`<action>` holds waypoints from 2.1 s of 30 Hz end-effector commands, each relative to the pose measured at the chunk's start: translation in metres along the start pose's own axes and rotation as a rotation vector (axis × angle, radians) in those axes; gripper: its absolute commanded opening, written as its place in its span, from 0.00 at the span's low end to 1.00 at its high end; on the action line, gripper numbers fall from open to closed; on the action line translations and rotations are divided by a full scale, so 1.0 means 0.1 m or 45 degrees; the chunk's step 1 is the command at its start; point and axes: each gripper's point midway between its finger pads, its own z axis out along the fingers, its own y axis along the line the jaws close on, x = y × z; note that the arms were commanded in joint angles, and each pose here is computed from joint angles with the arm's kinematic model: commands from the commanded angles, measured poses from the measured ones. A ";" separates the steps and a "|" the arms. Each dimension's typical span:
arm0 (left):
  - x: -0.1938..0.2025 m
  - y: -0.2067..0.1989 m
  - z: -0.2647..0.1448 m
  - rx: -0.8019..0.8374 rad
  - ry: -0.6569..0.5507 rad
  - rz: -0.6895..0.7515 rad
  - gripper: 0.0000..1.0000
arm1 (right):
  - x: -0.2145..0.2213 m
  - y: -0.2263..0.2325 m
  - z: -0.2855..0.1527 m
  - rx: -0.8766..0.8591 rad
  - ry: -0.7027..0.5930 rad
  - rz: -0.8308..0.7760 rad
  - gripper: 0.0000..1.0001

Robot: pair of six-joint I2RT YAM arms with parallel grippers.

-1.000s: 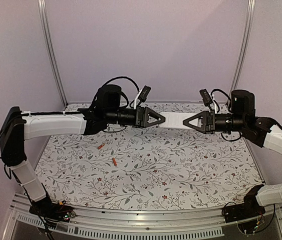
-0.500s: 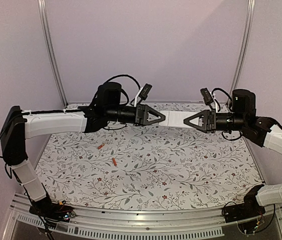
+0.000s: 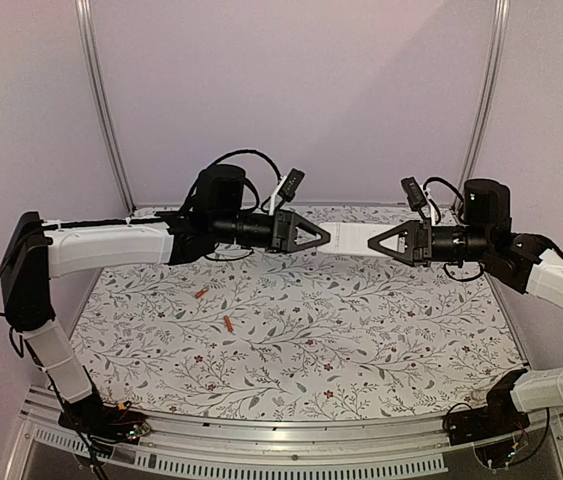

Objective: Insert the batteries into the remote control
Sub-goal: Remove the battery cover from the remote control, then place the battery cover at the center of the board.

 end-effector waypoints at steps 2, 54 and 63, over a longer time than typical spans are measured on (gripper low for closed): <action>0.04 0.23 -0.05 -0.124 0.011 -0.026 0.16 | -0.06 0.08 -0.04 -0.037 -0.034 -0.026 0.00; 0.72 1.23 0.03 -0.261 0.220 -0.258 0.00 | 0.31 -0.78 -0.32 0.227 0.128 0.157 0.00; 1.01 1.77 0.11 -0.344 0.249 -0.432 0.02 | 0.37 -0.71 -0.30 0.149 0.156 0.168 0.00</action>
